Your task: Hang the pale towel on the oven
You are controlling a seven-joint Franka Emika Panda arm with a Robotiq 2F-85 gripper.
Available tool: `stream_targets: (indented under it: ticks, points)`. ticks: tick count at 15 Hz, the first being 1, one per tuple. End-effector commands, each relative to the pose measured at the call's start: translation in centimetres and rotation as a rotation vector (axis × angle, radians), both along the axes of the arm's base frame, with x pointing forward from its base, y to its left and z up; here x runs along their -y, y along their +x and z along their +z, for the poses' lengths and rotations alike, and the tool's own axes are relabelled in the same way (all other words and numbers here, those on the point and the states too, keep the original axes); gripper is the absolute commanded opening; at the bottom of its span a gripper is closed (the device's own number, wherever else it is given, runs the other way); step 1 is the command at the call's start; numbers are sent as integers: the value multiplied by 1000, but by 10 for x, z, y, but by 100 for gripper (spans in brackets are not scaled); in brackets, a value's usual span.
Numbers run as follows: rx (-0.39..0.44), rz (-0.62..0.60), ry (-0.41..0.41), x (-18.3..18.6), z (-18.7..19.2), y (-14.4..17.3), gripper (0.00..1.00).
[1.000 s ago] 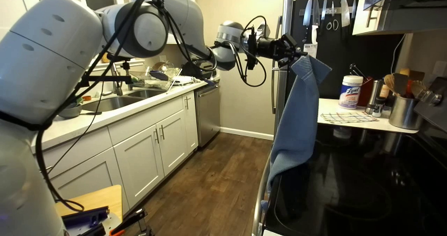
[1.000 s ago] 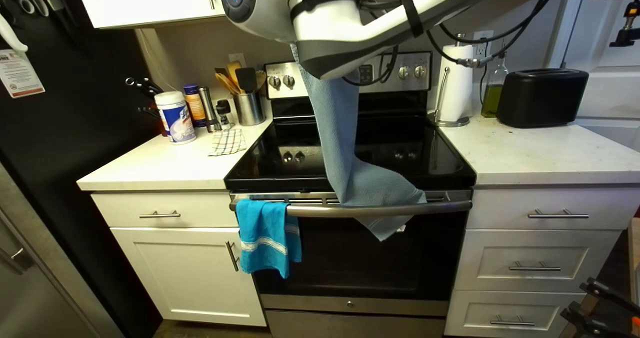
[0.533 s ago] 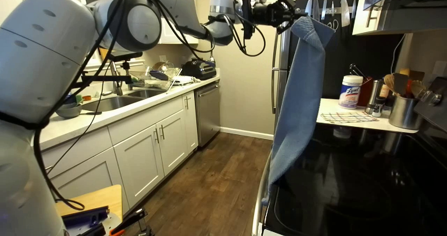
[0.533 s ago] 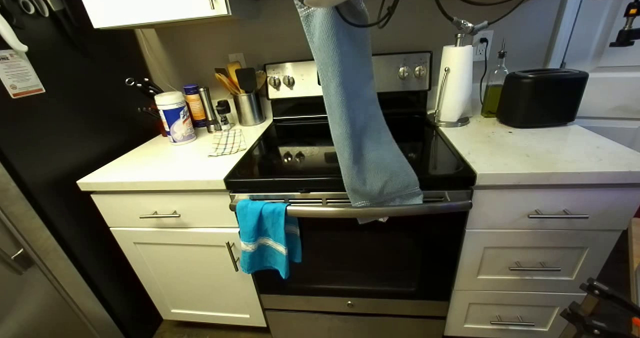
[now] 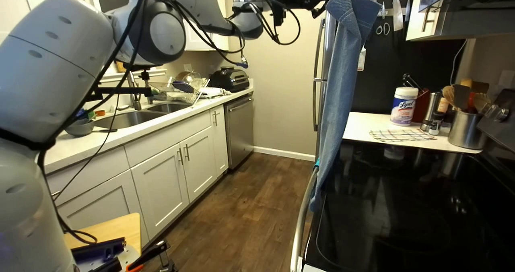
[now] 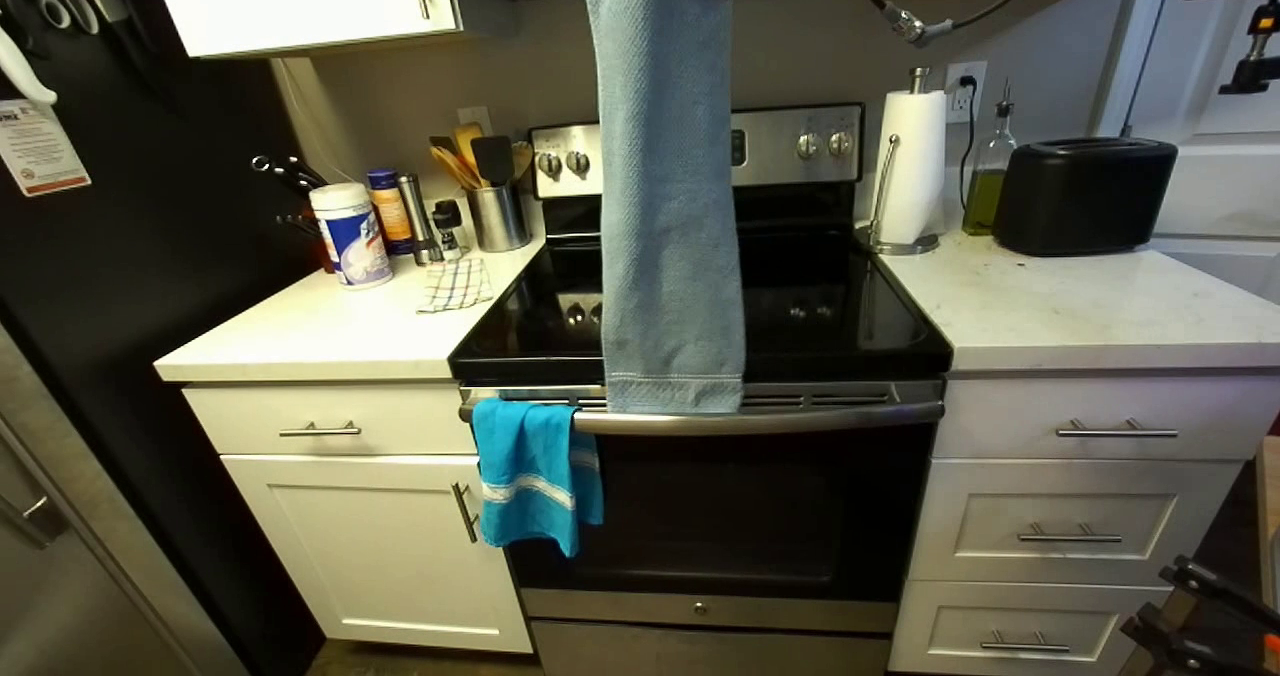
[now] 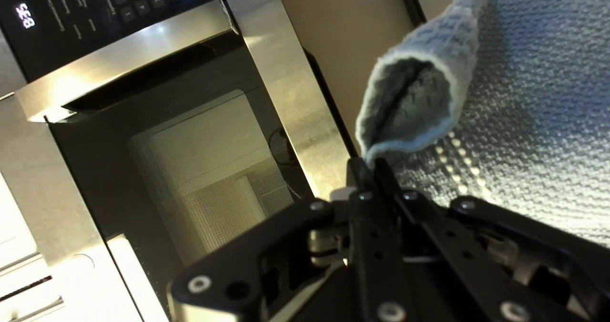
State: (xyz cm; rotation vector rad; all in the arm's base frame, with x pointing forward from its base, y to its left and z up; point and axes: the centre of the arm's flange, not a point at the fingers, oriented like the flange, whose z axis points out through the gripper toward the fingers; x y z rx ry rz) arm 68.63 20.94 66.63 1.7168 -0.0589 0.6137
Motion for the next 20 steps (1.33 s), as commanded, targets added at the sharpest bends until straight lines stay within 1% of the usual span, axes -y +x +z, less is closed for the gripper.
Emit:
stream_targets:
  ticks: [1,5,9,12,14,17,20]
  points:
    - [-28,6,-14,1,-8,13,1]
    - [-56,2,-20,11,-38,17,1]
    - [-70,-10,-25,21,-50,19,1]
    - [-84,0,-38,18,-61,21,1]
    - [-104,22,-47,10,-75,25,1]
    - [-154,79,-46,-3,-109,32,1]
    - [-210,121,-26,-6,-145,36,1]
